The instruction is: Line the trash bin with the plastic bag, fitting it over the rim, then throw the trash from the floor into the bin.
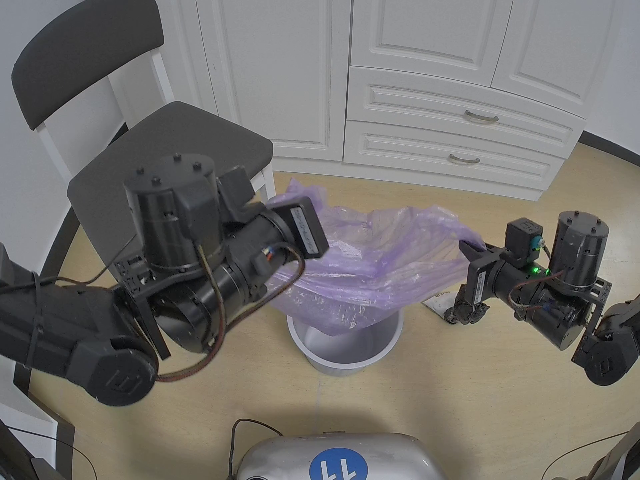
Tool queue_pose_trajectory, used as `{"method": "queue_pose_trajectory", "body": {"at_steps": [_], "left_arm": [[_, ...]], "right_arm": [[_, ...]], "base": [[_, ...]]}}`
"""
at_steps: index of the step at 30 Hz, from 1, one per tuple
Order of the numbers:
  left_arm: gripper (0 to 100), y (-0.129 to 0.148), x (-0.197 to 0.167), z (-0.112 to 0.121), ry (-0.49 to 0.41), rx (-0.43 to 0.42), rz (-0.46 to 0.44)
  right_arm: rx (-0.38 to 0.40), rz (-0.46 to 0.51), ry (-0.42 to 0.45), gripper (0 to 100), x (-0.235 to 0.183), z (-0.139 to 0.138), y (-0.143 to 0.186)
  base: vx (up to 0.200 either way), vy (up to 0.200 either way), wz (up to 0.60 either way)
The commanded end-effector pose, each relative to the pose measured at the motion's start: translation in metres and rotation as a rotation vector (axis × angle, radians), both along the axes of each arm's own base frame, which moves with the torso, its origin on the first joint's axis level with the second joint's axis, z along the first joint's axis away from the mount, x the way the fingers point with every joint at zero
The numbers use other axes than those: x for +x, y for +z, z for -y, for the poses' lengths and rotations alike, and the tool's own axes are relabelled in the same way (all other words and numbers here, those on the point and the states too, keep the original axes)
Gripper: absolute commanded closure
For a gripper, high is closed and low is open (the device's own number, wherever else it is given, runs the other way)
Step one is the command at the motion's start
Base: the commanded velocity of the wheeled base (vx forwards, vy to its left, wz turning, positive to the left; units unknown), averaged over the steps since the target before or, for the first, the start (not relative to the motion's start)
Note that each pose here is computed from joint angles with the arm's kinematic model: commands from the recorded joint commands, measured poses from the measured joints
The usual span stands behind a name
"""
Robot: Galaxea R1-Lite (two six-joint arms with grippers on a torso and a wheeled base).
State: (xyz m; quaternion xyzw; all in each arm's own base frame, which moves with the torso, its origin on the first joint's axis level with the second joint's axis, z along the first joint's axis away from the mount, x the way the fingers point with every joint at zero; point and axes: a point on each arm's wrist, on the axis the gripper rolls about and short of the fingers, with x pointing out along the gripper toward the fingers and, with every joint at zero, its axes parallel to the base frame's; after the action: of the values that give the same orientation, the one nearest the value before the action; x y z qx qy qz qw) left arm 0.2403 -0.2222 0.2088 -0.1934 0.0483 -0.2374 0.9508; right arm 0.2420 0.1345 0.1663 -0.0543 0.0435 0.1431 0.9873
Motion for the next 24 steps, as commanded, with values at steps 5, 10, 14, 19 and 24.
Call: {"method": "queue_pose_trajectory", "body": {"at_steps": [5, 10, 14, 19, 24], "left_arm": [[100, -0.024, -0.009, 0.025, -0.073, 0.018, -0.06], [100, -0.044, 0.001, 0.038, -0.071, 0.021, -0.089], [100, -0.056, 0.012, 0.046, -0.065, 0.018, -0.088], [100, -0.065, 0.024, 0.05, -0.046, 0.01, -0.1], [100, -0.07, 0.031, 0.052, -0.034, 0.0, -0.11]], "right_arm": [[-0.117, -0.083, 0.042, 100, 0.002, -0.004, -0.033], [-0.153, -0.141, 0.046, 100, 0.01, -0.009, -0.052], [-0.155, -0.143, 0.053, 100, 0.016, -0.016, -0.064], [-0.127, -0.095, 0.056, 100, 0.031, -0.025, -0.083], [-0.085, -0.02, 0.072, 100, 0.044, -0.041, -0.103]], "base": [[0.0, 0.0, 0.0], [0.0, 0.0, 0.0], [0.0, 0.0, 0.0], [0.0, 0.0, 0.0], [0.0, 0.0, 0.0]]}}
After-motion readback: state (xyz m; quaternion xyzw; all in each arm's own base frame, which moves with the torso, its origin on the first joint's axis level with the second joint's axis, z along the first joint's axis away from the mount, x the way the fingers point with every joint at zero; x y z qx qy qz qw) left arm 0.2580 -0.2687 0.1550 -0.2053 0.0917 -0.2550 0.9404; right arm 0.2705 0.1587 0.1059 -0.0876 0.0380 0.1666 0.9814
